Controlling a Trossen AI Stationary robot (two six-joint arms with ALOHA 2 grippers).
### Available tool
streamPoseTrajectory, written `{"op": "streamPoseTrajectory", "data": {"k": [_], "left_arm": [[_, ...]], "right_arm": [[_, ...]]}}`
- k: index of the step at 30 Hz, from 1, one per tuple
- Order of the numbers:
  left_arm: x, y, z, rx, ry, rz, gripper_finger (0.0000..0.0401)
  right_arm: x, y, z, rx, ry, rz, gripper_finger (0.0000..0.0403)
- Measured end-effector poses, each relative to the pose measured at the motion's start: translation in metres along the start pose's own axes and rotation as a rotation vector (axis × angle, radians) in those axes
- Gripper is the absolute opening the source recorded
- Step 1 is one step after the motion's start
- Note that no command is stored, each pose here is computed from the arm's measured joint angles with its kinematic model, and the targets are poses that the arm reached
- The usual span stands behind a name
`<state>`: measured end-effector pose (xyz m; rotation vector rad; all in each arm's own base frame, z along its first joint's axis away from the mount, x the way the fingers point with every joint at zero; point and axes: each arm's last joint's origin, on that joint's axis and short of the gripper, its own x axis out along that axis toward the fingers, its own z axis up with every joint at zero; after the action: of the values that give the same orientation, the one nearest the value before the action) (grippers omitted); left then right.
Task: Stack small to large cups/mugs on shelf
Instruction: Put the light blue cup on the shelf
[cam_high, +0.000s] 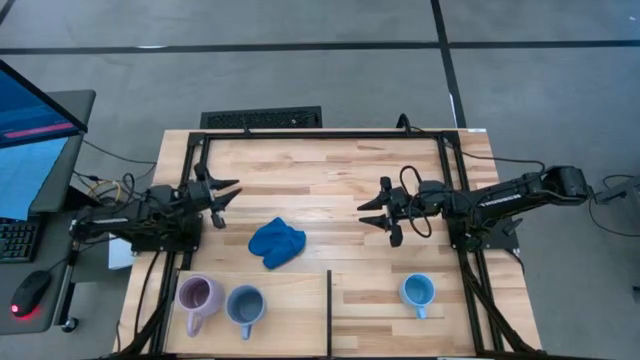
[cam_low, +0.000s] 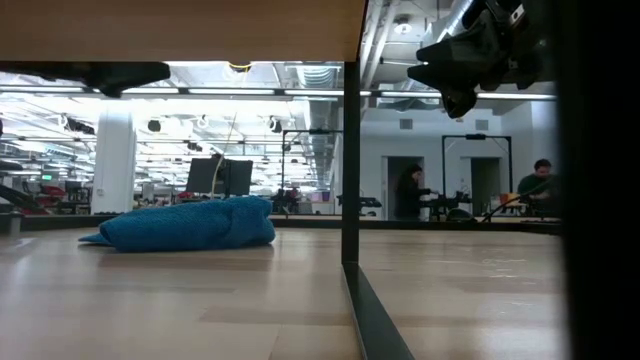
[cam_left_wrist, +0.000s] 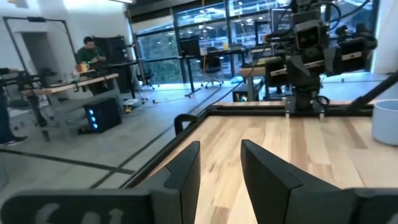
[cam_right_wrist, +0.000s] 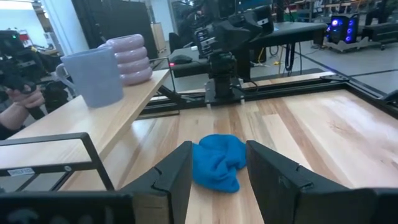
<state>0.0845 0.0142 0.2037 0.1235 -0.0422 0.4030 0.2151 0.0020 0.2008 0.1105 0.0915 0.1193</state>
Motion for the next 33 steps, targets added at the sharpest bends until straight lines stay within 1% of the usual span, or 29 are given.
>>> {"op": "streamPoseTrajectory", "data": {"k": [5, 11, 13, 18, 21, 22, 25, 26, 33], "left_arm": [[0.001, 0.0, -0.002, 0.007, 0.024, 0.02, 0.0108], [0.0, 0.0, -0.01, 0.038, 0.109, 0.026, 0.0108], [0.0, -0.001, -0.013, 0.031, 0.138, 0.024, 0.0108], [-0.001, 0.0, -0.019, 0.049, 0.193, 0.049, 0.0108], [-0.001, 0.0, -0.019, 0.066, 0.2, 0.059, 0.0108], [-0.001, 0.0, -0.019, 0.067, 0.2, 0.059, 0.0108], [-0.001, 0.0, -0.019, 0.037, 0.199, 0.062, 0.0108], [-0.001, 0.0, -0.019, 0.027, 0.199, 0.063, 0.0108], [-0.001, 0.0, -0.02, -0.043, 0.201, 0.067, 0.0108]], "right_arm": [[0.0, 0.001, 0.0, 0.0, 0.0, 0.004, 0.0171], [0.0, 0.005, 0.0, -0.001, 0.002, 0.019, 0.0171], [0.001, 0.006, -0.001, -0.002, 0.003, 0.024, 0.0171], [0.0, 0.004, 0.0, -0.001, 0.002, 0.018, 0.0171], [0.0, 0.003, 0.0, 0.006, 0.001, 0.011, 0.0171], [0.0, 0.003, 0.0, 0.027, 0.001, 0.011, 0.0171], [0.0, 0.002, -0.002, 0.122, 0.015, 0.006, 0.0171], [0.0, 0.001, -0.002, 0.138, 0.023, -0.001, 0.0171], [-0.001, -0.008, -0.009, 0.139, 0.088, -0.053, 0.0171]]}}
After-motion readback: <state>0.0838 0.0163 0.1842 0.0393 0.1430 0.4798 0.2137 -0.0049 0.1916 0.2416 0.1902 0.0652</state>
